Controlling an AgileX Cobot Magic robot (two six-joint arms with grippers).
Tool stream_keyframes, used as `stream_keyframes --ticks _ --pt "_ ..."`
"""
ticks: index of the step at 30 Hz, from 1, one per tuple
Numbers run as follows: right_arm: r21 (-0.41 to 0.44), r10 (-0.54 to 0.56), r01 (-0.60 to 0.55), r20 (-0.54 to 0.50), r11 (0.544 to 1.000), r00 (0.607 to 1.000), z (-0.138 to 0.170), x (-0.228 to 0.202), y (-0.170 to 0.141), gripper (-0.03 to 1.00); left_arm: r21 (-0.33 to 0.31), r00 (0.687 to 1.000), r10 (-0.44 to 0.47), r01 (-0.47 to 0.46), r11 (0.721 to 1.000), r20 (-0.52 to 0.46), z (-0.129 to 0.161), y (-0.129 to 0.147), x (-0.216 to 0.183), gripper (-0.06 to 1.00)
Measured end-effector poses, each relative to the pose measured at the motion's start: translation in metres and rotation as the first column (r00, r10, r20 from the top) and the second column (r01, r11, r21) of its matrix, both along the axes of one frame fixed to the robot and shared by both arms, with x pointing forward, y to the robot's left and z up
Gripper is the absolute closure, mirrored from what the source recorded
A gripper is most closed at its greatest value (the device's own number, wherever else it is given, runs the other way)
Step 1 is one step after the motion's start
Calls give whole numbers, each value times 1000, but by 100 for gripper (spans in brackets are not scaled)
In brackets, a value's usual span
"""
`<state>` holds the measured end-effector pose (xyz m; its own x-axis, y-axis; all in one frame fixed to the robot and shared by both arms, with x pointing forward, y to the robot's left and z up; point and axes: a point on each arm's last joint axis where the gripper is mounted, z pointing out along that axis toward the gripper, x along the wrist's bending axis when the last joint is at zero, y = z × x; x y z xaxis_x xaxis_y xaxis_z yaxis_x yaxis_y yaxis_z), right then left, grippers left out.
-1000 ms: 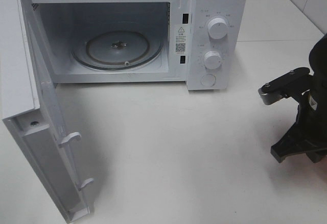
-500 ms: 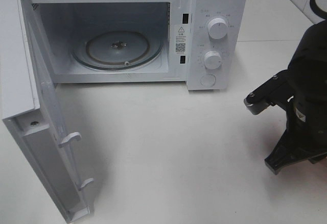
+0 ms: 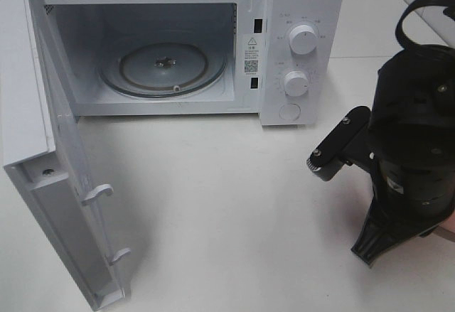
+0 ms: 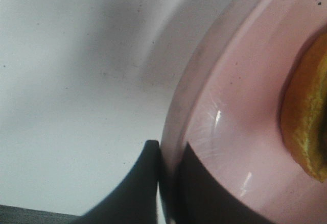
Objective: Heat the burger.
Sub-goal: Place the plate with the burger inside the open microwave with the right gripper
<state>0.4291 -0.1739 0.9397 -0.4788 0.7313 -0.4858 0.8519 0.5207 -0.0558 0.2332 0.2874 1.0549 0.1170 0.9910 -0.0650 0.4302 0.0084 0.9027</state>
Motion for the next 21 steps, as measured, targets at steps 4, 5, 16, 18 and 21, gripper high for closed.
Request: stream_keyframes --ticks 4,5,16,18,21 --pt "-8 39 -39 -3 999 999 0 -6 7 93 0 1000 0 0 1000 0 0 0 0 -5" --pt "-12 64 -64 -4 998 998 0 -10 12 93 0 1000 0 0 1000 0 0 0 0 -5" --pt "-27 226 -226 -10 974 974 1 -36 39 93 0 1000 0 0 1000 0 0 0 0 -5" --pt "-28 257 -257 -10 966 966 1 -41 44 93 0 1000 0 0 1000 0 0 0 0 -5" --pt "-32 308 -308 -7 951 951 1 -49 51 93 0 1000 0 0 1000 0 0 0 0 -5"
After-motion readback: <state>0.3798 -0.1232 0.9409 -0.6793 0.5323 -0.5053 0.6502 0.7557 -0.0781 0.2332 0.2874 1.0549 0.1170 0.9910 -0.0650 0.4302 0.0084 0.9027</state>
